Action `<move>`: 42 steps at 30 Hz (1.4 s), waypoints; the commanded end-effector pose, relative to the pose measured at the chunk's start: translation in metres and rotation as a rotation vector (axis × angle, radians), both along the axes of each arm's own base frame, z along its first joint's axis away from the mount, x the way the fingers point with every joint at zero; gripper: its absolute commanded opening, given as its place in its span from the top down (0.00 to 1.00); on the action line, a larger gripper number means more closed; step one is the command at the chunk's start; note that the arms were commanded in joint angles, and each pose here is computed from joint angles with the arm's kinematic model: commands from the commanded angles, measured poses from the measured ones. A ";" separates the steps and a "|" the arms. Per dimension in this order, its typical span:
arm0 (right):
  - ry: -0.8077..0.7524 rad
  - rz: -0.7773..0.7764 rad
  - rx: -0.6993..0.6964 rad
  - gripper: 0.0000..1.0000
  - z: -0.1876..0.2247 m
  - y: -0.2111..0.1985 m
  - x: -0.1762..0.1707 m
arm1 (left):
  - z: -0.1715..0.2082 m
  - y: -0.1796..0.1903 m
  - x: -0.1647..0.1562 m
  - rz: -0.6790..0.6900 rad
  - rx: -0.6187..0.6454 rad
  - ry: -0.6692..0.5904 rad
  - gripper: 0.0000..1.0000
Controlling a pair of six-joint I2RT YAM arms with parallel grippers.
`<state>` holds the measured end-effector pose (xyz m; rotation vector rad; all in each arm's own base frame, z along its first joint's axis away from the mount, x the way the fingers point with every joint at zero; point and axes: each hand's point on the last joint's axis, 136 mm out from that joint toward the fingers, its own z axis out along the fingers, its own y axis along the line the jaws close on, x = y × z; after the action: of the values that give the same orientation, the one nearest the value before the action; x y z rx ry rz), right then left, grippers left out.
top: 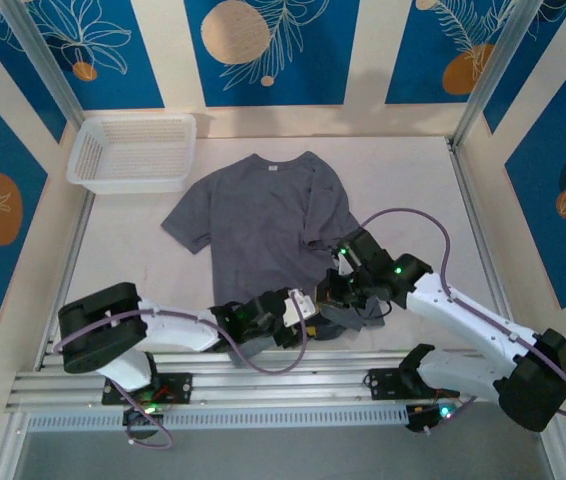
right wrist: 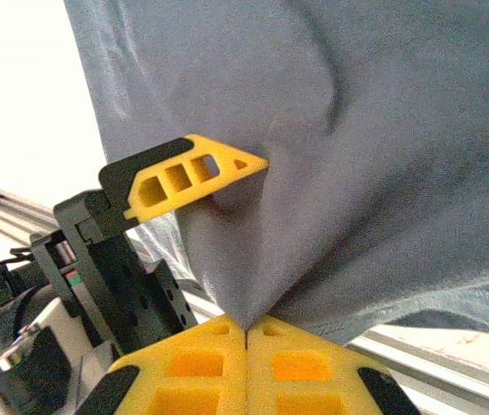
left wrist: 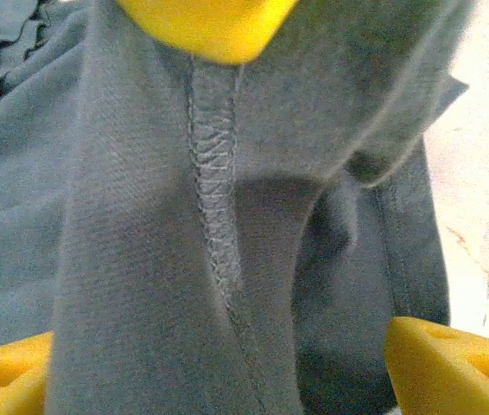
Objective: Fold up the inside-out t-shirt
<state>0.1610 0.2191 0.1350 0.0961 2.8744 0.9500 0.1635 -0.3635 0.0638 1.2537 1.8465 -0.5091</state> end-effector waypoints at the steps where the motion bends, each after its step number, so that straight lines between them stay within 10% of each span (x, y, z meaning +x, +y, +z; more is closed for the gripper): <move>1: 0.016 0.063 0.136 0.92 0.021 0.020 -0.011 | -0.014 0.018 0.019 0.133 0.054 -0.006 0.29; 5: 0.006 0.045 0.103 0.92 0.017 0.011 -0.011 | -0.003 0.027 0.029 0.189 0.021 -0.019 0.64; 7: -0.017 0.042 0.085 0.91 0.015 0.007 -0.009 | 0.006 0.032 0.032 0.213 0.001 -0.010 0.98; 13: -0.356 0.131 -0.032 0.56 0.009 -0.012 -0.004 | 0.061 0.039 0.038 0.229 -0.196 0.148 1.00; 17: -0.714 0.287 -0.024 0.51 0.023 0.004 -0.009 | 0.087 0.041 0.042 0.221 -0.228 0.171 1.00; 23: -1.305 0.347 0.021 0.78 0.049 0.047 -0.002 | 0.119 0.041 0.054 0.255 -0.291 0.234 1.00; 28: -1.629 0.496 -0.343 1.00 0.057 0.074 0.040 | 0.160 0.038 0.067 0.309 -0.347 0.295 1.00; 37: -1.924 0.236 -1.114 1.00 0.123 0.016 0.185 | 0.233 0.011 0.088 0.340 -0.463 0.372 1.00; 42: -1.921 0.215 -1.076 1.00 0.131 0.008 0.211 | 0.271 -0.016 0.094 0.302 -0.526 0.450 1.00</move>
<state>0.3709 0.2297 0.2247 -0.8255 1.2466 -0.5047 0.2694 -0.3669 0.3161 0.5123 2.0003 -0.9594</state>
